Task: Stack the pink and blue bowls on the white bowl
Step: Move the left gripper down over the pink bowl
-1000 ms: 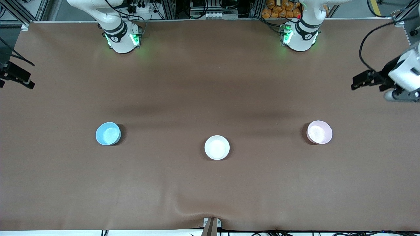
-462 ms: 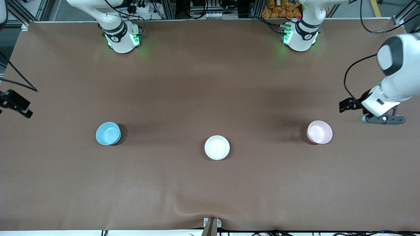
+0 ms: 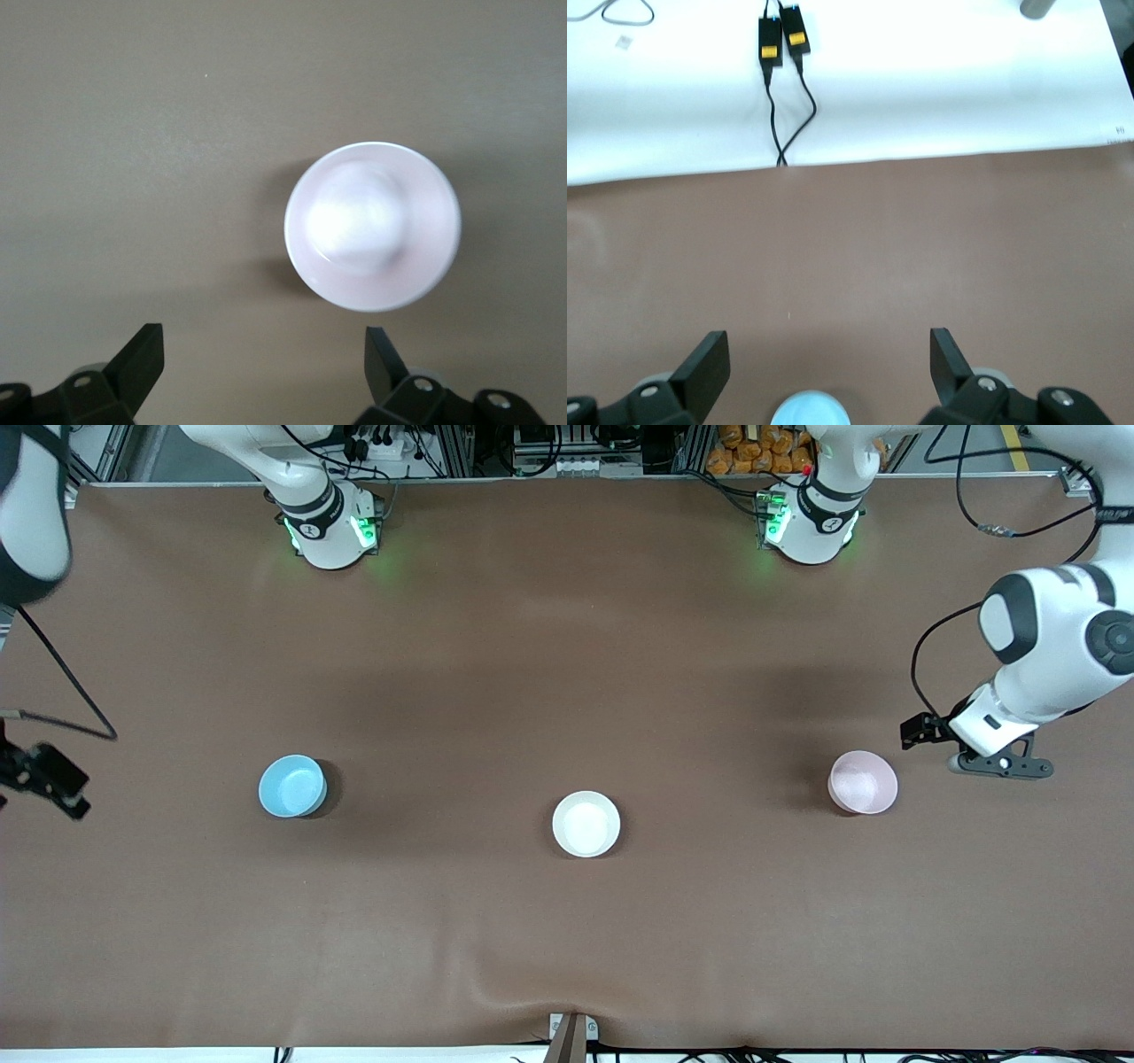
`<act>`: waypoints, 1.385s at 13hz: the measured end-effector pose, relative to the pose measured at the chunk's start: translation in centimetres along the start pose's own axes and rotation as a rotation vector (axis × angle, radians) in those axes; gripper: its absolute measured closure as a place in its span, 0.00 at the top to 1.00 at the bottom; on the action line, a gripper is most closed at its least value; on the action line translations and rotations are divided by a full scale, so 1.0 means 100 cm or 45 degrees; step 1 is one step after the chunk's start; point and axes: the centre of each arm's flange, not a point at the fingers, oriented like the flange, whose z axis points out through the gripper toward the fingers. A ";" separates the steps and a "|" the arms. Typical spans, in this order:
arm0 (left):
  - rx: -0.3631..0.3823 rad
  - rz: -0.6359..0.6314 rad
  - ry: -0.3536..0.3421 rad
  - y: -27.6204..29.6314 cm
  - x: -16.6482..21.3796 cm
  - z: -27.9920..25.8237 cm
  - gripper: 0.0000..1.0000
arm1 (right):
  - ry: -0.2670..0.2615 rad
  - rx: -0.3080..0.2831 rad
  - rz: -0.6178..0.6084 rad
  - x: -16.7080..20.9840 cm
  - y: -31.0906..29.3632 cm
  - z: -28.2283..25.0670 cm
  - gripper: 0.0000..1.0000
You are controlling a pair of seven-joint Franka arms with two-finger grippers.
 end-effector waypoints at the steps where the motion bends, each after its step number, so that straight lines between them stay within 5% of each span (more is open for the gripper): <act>1: 0.001 0.000 0.008 -0.004 0.001 0.017 1.00 | 0.027 -0.006 -0.021 0.003 -0.001 0.013 1.00; 3: 0.001 0.005 0.022 -0.005 0.004 0.044 0.96 | 0.067 -0.019 -0.138 0.007 0.002 0.034 1.00; 5: 0.001 0.015 0.038 -0.002 0.006 0.061 0.80 | 0.060 -0.034 -0.228 0.007 0.012 0.049 1.00; 8: 0.002 0.025 0.054 0.001 0.011 0.063 0.71 | 0.027 -0.031 -0.208 0.003 0.019 0.061 1.00; 12: 0.001 0.026 0.063 0.000 0.018 0.077 0.56 | -0.135 -0.017 0.091 -0.011 0.008 0.073 1.00; 18: -0.001 0.039 0.084 0.005 0.028 0.084 0.43 | -0.365 -0.024 0.120 -0.027 0.005 0.074 1.00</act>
